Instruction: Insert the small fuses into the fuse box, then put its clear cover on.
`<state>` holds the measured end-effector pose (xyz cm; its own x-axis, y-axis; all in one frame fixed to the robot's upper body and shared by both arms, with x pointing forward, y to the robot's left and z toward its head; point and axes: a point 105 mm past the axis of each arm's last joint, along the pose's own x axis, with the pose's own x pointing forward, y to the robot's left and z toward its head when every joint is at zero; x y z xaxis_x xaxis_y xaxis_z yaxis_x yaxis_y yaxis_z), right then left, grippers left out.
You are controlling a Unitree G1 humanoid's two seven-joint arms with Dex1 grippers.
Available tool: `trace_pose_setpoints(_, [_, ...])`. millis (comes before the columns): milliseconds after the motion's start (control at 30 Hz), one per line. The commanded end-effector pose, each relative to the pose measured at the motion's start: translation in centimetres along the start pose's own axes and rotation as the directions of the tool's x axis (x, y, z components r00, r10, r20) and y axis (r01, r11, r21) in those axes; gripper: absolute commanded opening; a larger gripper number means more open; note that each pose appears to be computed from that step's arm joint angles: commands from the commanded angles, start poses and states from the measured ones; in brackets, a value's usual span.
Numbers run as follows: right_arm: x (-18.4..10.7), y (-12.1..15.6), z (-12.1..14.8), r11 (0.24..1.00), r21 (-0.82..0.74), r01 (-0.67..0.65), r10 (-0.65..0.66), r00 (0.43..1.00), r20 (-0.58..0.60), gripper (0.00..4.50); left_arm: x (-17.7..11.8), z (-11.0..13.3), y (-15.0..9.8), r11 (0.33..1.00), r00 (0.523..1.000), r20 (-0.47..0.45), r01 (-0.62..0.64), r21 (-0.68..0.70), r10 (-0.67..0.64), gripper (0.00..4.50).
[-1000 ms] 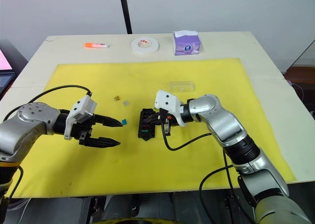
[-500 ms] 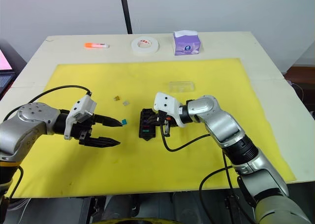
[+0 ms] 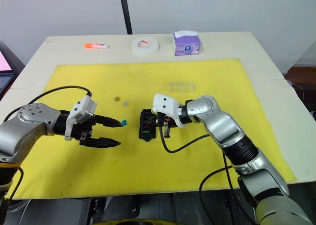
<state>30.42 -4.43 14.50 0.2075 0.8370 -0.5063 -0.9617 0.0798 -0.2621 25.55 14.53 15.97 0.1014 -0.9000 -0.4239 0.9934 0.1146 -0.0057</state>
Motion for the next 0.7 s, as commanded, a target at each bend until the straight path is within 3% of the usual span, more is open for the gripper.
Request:
trace_pose_setpoints(33, [-0.1,0.0,0.7,1.000,0.001,-0.002,0.001,0.999,0.035,0.53,0.0,0.4,-0.1,1.000,1.000,0.006,0.002,0.025,-0.002,3.37])
trace_pose_setpoints(100, [-0.4,-0.3,1.2,1.000,0.007,0.010,-0.011,0.998,0.067,1.02,0.0,0.4,-0.1,1.000,1.000,0.006,0.000,0.024,-0.001,3.37])
trace_pose_setpoints(700, [-2.0,0.5,2.1,0.997,0.045,-0.055,0.047,0.986,0.159,1.02,-0.6,0.4,0.6,0.999,1.000,-0.005,-0.019,0.026,0.019,3.37])
